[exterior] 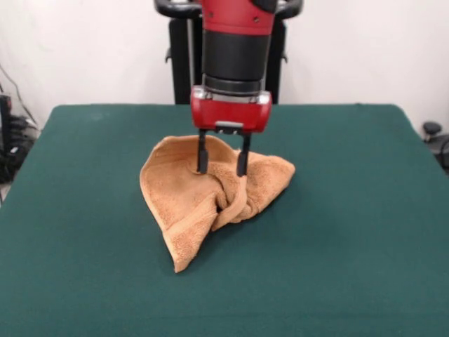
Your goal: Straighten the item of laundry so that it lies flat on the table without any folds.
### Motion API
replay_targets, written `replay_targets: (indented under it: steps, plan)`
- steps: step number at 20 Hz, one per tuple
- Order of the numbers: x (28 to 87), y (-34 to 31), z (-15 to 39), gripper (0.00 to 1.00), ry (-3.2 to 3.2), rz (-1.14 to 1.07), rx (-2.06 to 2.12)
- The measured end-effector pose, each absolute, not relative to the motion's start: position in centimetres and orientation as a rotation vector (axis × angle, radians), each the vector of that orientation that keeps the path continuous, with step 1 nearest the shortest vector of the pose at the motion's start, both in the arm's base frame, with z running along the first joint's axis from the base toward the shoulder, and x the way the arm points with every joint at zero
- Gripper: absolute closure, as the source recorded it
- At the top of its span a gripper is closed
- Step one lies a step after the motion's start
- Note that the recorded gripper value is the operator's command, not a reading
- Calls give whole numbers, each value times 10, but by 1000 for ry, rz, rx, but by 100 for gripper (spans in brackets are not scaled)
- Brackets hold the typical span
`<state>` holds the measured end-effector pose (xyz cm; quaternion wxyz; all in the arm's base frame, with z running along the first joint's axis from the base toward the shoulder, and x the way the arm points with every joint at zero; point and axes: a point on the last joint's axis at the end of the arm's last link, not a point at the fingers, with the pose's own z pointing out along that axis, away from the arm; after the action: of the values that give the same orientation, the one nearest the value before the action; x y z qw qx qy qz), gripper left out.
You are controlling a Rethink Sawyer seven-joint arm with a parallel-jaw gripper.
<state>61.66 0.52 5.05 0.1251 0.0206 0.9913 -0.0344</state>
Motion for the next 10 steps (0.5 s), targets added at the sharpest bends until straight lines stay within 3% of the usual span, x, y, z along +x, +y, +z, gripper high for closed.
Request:
replay_targets:
  steps: [10]
  plan:
    - [618, 19, 12, 0, 2830, -117, -32]
